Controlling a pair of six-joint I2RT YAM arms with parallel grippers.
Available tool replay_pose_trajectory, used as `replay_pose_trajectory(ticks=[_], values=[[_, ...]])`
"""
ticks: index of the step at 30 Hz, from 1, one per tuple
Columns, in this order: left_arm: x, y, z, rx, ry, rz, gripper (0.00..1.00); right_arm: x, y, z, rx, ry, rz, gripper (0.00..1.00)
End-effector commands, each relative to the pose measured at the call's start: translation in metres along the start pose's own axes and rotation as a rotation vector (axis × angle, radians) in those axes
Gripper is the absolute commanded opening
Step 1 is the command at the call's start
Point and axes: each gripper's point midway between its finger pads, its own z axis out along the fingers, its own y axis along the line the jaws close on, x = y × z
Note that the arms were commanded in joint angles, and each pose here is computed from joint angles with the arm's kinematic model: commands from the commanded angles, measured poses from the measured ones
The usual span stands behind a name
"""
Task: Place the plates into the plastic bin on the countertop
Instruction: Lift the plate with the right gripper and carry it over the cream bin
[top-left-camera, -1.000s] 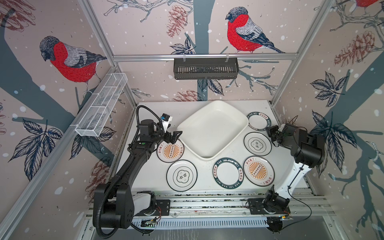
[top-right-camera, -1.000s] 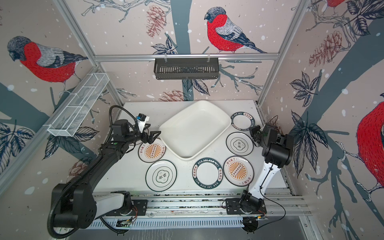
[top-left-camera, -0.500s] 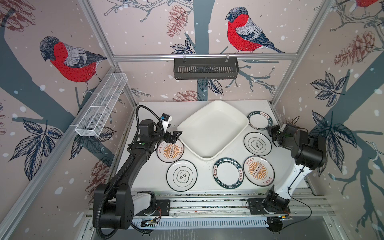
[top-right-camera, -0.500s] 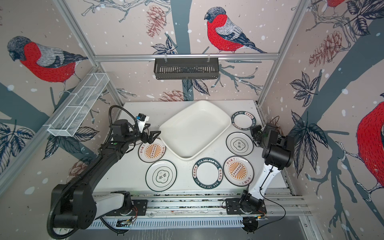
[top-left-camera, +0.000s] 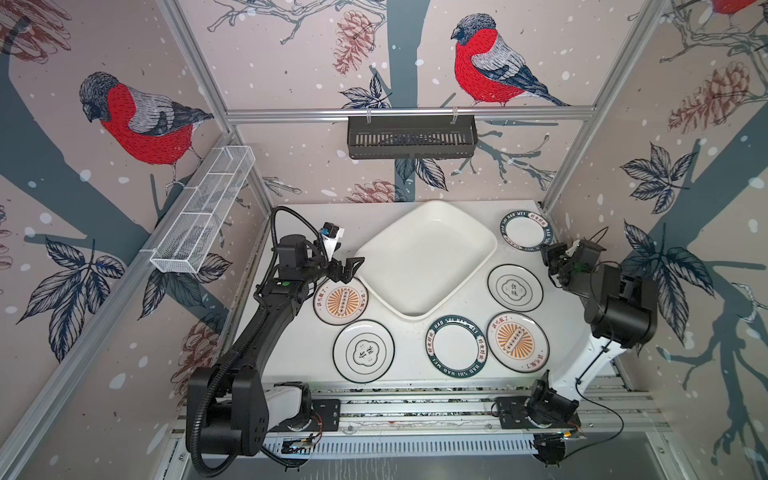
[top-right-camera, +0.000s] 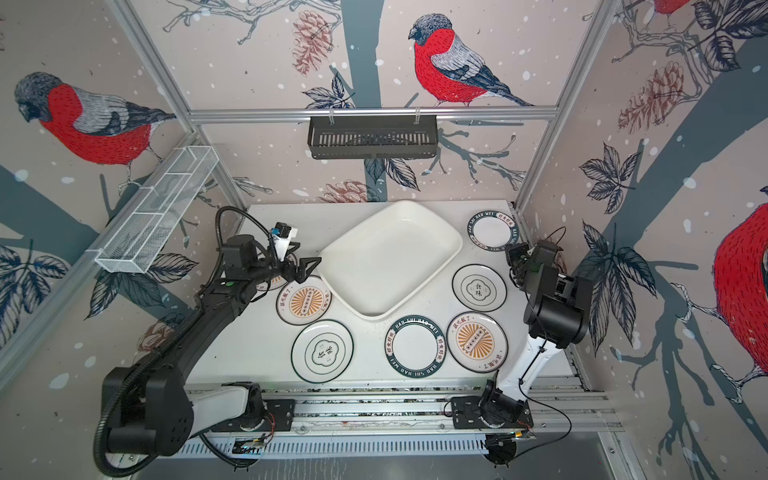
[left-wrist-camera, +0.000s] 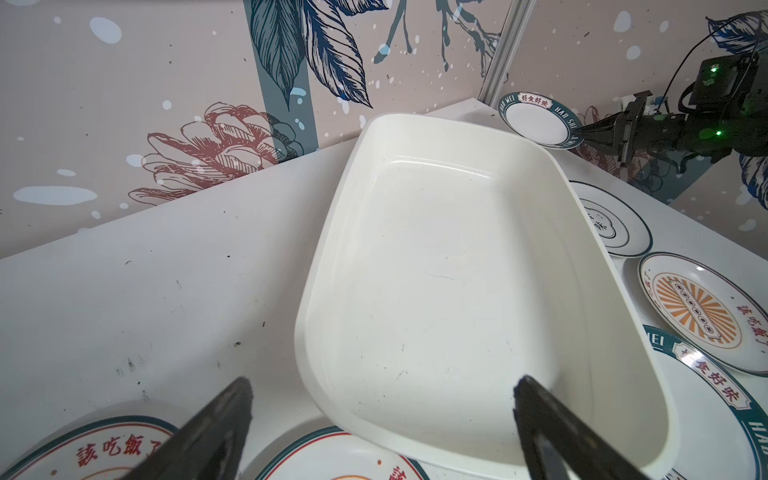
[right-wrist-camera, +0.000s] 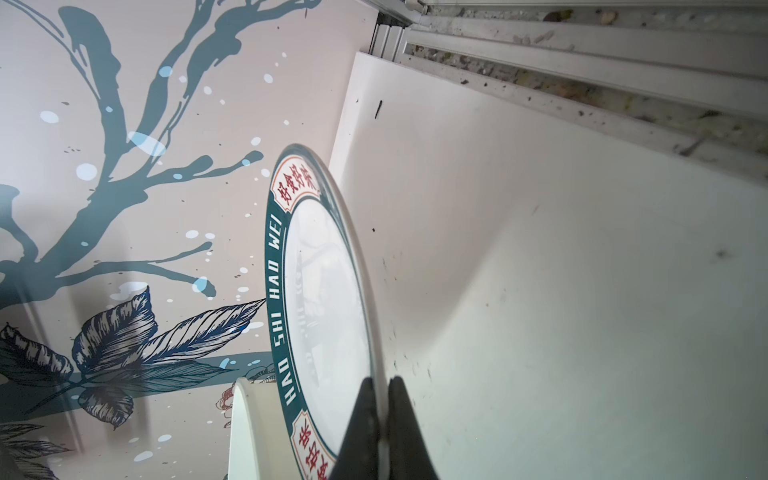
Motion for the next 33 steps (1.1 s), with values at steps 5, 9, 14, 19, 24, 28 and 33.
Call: replay_pose_trajectory(ticks=[5, 9, 14, 19, 24, 28, 33], values=[[-0.009, -0.004, -0.002, 0.013, -0.028, 0.023, 0.97, -0.016, 0.044, -0.010, -0.095, -0.043, -0.046, 0.01], [-0.011, -0.003, -0.003, 0.006, -0.019, 0.035, 0.97, -0.015, 0.060, -0.018, -0.110, -0.040, -0.079, 0.01], [-0.019, 0.002, -0.006, -0.031, -0.031, 0.026, 0.97, -0.005, 0.081, -0.026, -0.130, -0.014, -0.118, 0.01], [-0.027, 0.007, -0.012, -0.073, -0.030, 0.021, 0.97, 0.016, 0.098, -0.035, -0.135, 0.029, -0.162, 0.01], [-0.037, 0.005, -0.021, -0.089, -0.017, 0.037, 0.97, 0.042, 0.119, -0.050, -0.152, 0.071, -0.214, 0.01], [-0.046, -0.003, -0.033, -0.092, -0.027, 0.065, 0.97, 0.076, 0.136, -0.059, -0.151, 0.130, -0.281, 0.01], [-0.048, -0.010, -0.043, -0.094, -0.026, 0.064, 0.97, 0.134, 0.153, -0.064, -0.170, 0.249, -0.355, 0.01]])
